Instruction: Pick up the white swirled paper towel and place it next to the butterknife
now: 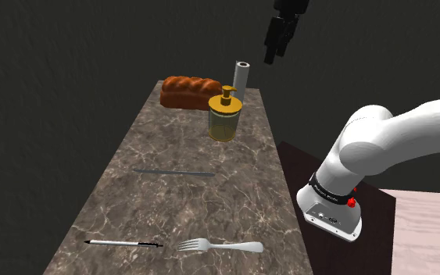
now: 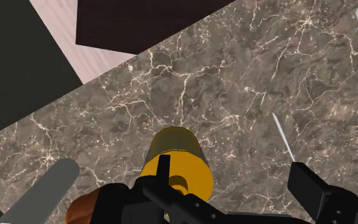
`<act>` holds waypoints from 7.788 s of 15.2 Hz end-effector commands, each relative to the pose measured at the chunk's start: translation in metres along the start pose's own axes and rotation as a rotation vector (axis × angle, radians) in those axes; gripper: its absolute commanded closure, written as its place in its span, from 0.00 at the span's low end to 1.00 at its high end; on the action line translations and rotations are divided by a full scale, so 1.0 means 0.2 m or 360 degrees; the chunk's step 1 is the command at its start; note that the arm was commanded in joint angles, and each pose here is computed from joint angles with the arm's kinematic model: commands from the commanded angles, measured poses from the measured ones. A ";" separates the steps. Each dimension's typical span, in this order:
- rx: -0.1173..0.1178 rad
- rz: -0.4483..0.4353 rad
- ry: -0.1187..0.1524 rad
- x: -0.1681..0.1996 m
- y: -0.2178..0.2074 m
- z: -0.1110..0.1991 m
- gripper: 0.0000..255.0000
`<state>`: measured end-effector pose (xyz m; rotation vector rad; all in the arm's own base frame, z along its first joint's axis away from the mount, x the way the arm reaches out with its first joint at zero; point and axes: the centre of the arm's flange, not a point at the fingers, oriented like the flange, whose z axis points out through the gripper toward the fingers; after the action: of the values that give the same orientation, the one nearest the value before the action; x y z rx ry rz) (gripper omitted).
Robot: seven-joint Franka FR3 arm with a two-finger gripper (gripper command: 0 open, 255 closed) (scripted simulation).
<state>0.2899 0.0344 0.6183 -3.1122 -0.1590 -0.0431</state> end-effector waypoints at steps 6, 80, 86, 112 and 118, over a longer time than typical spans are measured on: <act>-0.0010 -0.0005 -0.0016 0.21 0.24 0.11 0.00; -0.0056 -0.0031 -0.0090 1.02 0.94 0.25 1.00; -0.0056 -0.0031 -0.0090 0.88 0.58 0.14 1.00; -0.0056 -0.0031 -0.0090 0.29 -0.95 -0.34 1.00; -0.0056 -0.0031 -0.0090 0.15 -1.31 -0.45 1.00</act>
<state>0.2931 0.2827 0.7091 -3.1488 -0.1939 0.0413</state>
